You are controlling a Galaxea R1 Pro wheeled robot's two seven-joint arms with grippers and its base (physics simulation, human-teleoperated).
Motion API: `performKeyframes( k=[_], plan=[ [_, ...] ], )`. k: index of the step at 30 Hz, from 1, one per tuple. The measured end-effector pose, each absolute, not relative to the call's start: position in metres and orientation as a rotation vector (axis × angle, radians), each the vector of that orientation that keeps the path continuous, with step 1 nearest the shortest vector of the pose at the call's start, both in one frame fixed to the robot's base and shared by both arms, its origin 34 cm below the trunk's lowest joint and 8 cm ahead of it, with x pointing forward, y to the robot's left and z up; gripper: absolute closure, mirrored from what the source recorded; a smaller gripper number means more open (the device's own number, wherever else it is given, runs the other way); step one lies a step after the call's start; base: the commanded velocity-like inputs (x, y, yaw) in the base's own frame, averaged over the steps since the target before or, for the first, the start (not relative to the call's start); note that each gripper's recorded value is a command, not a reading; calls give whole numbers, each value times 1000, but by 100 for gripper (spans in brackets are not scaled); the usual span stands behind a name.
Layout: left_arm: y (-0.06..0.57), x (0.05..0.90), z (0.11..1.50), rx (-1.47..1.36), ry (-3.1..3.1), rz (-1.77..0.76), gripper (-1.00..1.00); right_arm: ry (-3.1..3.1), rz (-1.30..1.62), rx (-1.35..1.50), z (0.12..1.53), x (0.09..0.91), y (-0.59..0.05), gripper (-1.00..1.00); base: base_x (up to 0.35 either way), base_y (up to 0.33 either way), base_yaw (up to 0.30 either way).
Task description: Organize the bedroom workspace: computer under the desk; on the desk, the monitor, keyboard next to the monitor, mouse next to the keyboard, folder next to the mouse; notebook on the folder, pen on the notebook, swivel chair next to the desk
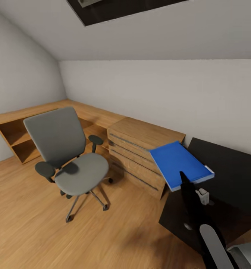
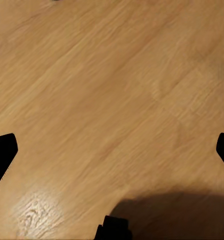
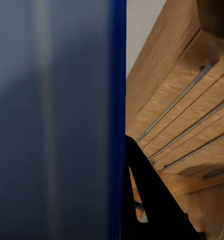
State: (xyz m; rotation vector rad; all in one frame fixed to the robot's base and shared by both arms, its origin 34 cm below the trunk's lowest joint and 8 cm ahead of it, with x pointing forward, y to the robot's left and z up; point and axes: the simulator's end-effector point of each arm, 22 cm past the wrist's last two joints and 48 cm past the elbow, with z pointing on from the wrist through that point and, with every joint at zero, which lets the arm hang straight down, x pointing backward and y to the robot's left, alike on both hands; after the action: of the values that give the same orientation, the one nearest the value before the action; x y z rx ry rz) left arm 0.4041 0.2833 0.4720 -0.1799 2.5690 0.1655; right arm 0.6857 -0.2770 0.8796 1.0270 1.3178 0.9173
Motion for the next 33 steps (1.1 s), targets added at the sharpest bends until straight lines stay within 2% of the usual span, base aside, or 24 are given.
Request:
performKeyframes(
  k=[20,33],
  plan=[
    [278,414,488,-144,2517,155,-100,1324,806,1150,869,681,-319,100,0,0,-282],
    [281,411,487,-145,2526,163,-100,1315,801,1154,871,680,-323,100,0,0,-290]
  ],
)
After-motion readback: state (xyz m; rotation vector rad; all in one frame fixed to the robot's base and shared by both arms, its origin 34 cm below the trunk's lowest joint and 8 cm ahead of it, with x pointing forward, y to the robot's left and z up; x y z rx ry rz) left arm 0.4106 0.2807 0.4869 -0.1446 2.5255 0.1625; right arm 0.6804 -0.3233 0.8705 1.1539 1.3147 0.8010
